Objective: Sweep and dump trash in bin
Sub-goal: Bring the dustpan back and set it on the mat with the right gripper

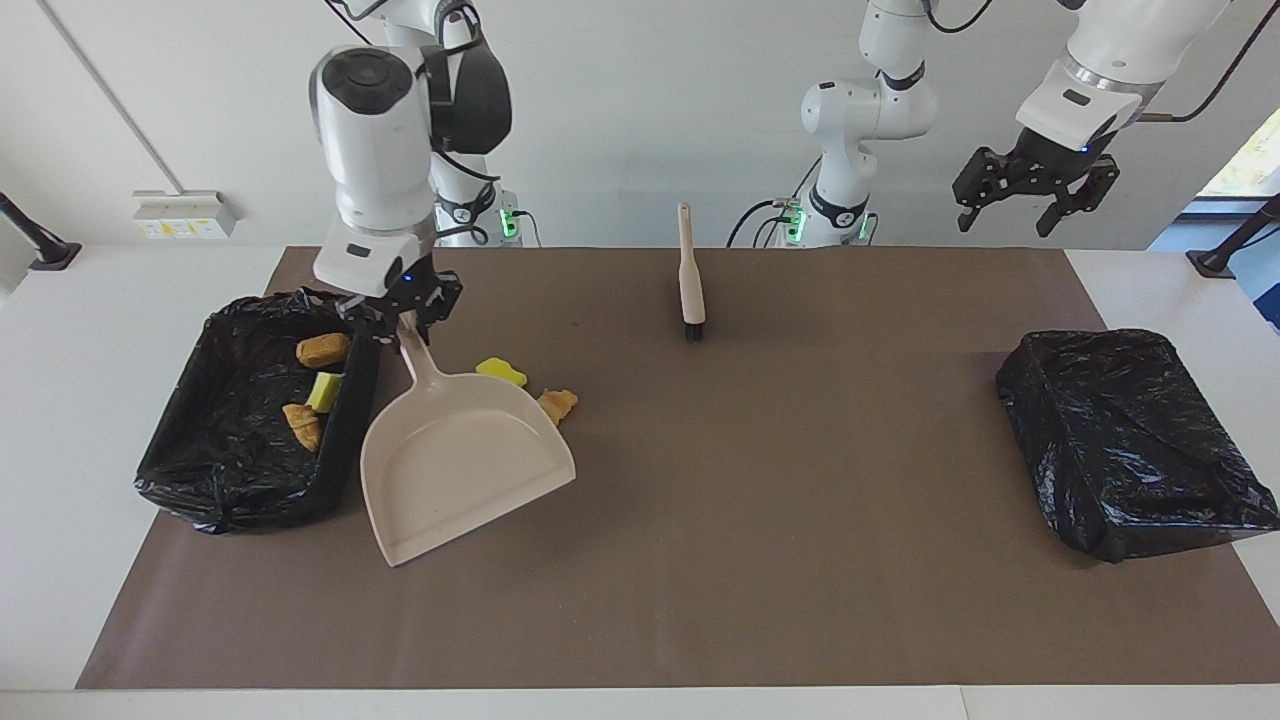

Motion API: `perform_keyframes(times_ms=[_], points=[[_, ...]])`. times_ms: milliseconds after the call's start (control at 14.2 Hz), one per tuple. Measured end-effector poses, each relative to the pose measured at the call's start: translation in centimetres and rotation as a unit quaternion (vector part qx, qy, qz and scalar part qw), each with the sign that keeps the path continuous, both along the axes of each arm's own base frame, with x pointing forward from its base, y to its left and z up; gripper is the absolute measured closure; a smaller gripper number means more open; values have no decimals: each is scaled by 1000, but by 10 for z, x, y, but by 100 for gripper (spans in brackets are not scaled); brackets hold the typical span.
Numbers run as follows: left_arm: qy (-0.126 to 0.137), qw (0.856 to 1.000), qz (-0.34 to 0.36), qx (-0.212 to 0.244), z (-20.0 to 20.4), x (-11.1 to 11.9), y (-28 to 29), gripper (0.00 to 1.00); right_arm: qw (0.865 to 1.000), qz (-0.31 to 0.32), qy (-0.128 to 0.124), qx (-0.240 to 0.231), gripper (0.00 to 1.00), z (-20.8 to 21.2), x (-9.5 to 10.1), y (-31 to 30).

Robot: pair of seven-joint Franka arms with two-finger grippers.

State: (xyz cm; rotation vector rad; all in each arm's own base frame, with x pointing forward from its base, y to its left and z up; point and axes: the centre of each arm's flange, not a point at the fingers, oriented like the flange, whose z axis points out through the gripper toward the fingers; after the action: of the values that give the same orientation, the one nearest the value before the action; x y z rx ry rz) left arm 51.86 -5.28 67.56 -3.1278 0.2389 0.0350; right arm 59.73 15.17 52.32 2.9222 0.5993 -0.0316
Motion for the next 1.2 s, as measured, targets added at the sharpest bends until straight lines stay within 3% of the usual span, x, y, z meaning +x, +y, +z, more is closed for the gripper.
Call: perform_keyframes(times_ms=[211, 493, 1197], points=[[-5, 1000, 0, 0, 4, 0, 0, 0, 992, -106, -7, 67, 67, -42, 1, 80], [-5, 1000, 0, 0, 4, 0, 0, 0, 979, -166, -9, 118, 67, -87, -5, 156], [-8, 1000, -1, -1, 4, 0, -2, 0, 967, -215, -18, 134, 67, -180, -40, 286]])
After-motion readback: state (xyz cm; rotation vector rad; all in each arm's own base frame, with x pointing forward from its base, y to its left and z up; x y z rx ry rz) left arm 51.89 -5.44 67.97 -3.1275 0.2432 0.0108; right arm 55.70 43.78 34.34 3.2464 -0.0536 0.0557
